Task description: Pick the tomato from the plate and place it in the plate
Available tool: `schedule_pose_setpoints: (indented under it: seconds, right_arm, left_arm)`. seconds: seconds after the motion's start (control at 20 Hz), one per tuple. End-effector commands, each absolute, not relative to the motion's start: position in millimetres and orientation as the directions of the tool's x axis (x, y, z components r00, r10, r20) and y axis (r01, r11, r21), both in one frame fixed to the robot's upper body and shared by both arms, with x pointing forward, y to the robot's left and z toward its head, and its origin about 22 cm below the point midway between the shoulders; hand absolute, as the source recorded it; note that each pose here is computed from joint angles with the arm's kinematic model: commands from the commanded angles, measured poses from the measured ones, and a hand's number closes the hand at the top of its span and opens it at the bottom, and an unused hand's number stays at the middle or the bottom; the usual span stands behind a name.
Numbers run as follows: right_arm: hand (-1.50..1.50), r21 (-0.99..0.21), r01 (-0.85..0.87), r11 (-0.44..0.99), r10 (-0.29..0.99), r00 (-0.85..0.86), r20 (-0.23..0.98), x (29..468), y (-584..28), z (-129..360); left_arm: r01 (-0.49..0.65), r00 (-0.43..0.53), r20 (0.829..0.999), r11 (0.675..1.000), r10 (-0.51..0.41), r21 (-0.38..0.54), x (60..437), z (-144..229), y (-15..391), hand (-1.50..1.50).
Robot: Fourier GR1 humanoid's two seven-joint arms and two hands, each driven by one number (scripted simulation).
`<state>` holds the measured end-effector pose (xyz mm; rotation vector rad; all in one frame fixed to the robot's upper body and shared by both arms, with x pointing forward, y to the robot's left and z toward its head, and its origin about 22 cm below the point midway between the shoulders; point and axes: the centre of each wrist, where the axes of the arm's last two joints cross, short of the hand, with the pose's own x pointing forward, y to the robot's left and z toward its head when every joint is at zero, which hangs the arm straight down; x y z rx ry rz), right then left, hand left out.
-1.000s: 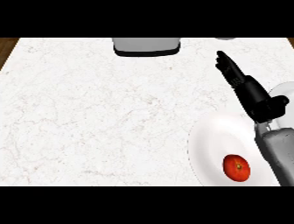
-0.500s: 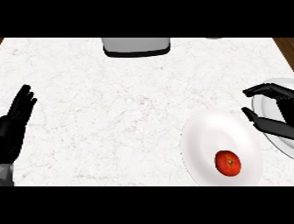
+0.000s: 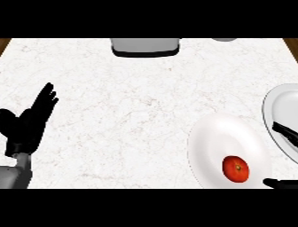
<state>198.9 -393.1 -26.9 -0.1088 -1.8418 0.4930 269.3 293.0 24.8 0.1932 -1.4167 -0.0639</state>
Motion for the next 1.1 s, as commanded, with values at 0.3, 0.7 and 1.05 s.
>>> schedule_pose_setpoints:
  seconds: [0.3,0.7,1.05]
  right_arm:
    - [-1.5,-0.586,-0.233,0.776,0.516,-0.302,0.802,190,-386,-2]
    - [-1.5,-0.662,-0.38,0.646,0.635,-0.213,0.743,186,-369,23]
    - [-1.5,-0.787,-0.383,0.483,0.789,-0.199,0.581,195,-339,21]
  left_arm:
    - [-0.049,0.172,0.973,0.985,-0.157,0.168,286,19,287,0.0]
    - [-0.055,0.173,0.971,0.982,-0.168,0.18,281,16,301,0.0]
    - [-0.051,0.162,0.977,0.988,-0.139,0.149,284,25,291,0.0]
